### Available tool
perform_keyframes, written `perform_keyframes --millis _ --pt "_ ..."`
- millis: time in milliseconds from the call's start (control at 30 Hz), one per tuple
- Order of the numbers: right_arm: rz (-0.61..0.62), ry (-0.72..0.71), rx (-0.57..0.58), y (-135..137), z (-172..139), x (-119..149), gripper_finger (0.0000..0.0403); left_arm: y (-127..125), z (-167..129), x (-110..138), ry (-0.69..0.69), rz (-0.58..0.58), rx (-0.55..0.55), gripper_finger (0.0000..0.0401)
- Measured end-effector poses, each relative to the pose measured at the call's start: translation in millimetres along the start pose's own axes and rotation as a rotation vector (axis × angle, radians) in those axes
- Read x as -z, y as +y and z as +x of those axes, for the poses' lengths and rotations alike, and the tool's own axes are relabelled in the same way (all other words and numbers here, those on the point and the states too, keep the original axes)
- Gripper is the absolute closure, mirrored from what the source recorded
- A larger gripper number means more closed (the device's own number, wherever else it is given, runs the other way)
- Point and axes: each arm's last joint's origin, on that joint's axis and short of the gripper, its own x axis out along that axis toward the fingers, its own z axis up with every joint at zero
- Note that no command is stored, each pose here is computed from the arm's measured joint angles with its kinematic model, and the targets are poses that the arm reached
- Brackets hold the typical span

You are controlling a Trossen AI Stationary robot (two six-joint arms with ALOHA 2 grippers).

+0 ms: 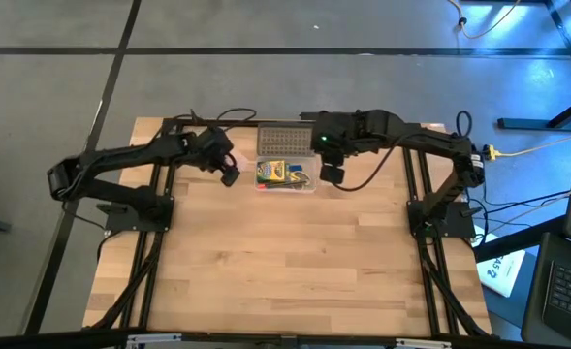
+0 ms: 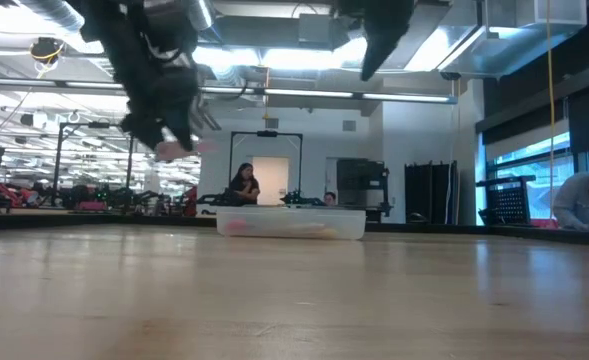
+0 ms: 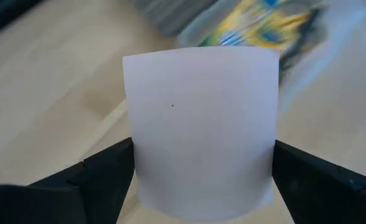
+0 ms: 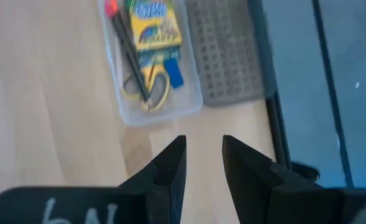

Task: Pack school essentials
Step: Put the light pink sticky notes into the black supply box

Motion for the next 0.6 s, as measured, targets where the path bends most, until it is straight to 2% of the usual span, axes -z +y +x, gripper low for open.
perform_keyframes --millis 300,600 --pt "-0.034 0.053 -0.140 -2.7 -20.8 18.9 0.0297 -35.0 2.3 -21.9 -0.279 0.134 0.163 0.0053" --pt "-0.064 0.093 -0.179 -12.9 -27.6 29.9 0.0297 -57.7 25.6 -39.9 -0.460 0.316 0.211 0.0053"
